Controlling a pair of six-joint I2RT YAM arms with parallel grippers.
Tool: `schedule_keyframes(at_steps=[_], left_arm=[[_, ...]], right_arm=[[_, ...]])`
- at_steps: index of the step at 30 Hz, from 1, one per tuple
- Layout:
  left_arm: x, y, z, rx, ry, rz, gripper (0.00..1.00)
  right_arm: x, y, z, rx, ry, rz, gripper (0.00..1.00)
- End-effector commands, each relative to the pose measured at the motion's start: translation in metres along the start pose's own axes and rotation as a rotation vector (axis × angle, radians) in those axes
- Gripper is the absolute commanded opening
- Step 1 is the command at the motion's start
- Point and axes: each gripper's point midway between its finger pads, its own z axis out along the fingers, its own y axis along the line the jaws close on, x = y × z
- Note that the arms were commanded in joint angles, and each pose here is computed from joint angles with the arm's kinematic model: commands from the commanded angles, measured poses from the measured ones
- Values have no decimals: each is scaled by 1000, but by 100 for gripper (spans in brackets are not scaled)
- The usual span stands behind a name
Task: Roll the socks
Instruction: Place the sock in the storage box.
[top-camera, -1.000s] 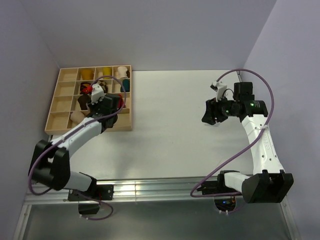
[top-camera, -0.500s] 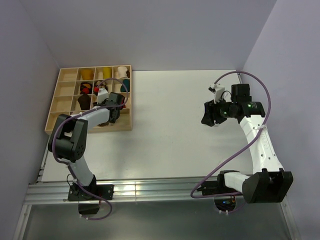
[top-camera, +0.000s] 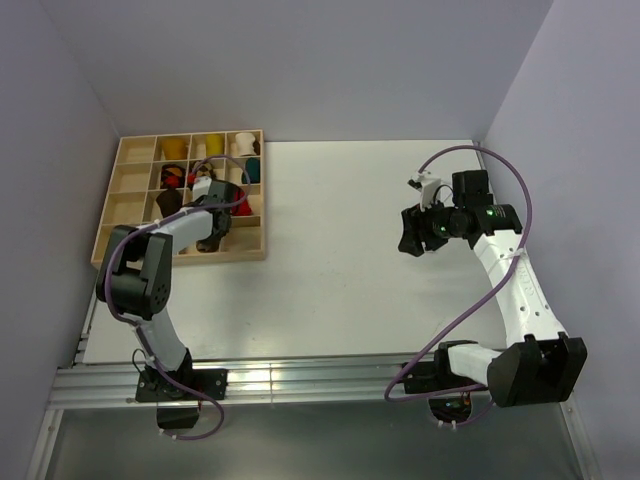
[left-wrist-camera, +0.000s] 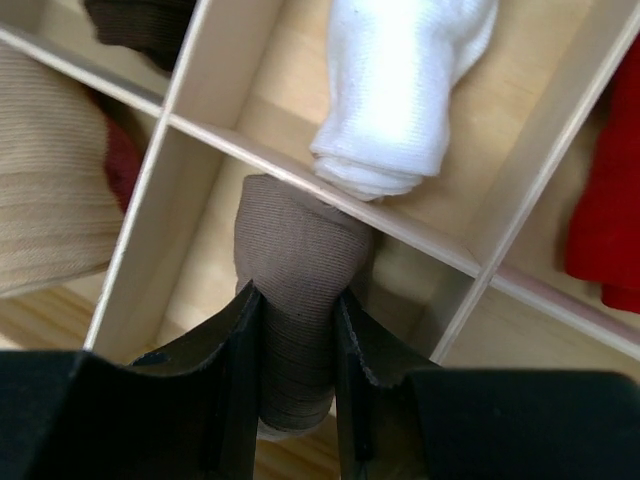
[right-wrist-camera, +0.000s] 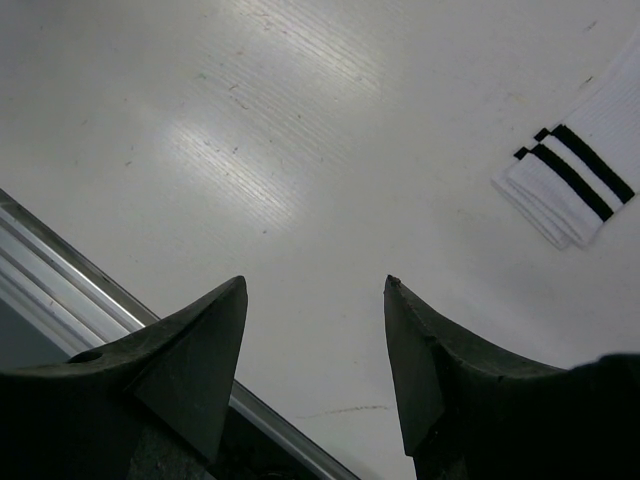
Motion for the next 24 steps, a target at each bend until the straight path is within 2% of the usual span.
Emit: schedule_keyframes(at_steps=[1, 6, 10, 16, 18, 19, 24], left_arm=[[26, -45, -16, 279, 126, -23, 0], [36, -36, -16, 290, 152, -63, 0], [54, -40, -15, 374, 210, -105, 6], [59, -37, -14, 422, 213, -164, 21], [55, -35, -16, 420, 191, -168, 29], [53, -33, -17, 420, 180, -167, 37], [38, -22, -27, 414, 99, -174, 51]], right_arm=[[-6, -4, 2, 26, -24, -14, 64], [-5, -2, 4, 21, -23, -20, 64], [-5, 0, 5, 16, -19, -23, 64], [-2, 0, 8, 20, -11, -23, 64], [-2, -1, 8, 25, -9, -24, 64], [-2, -1, 9, 26, -6, -24, 64], [-3, 0, 11, 25, -4, -26, 64]])
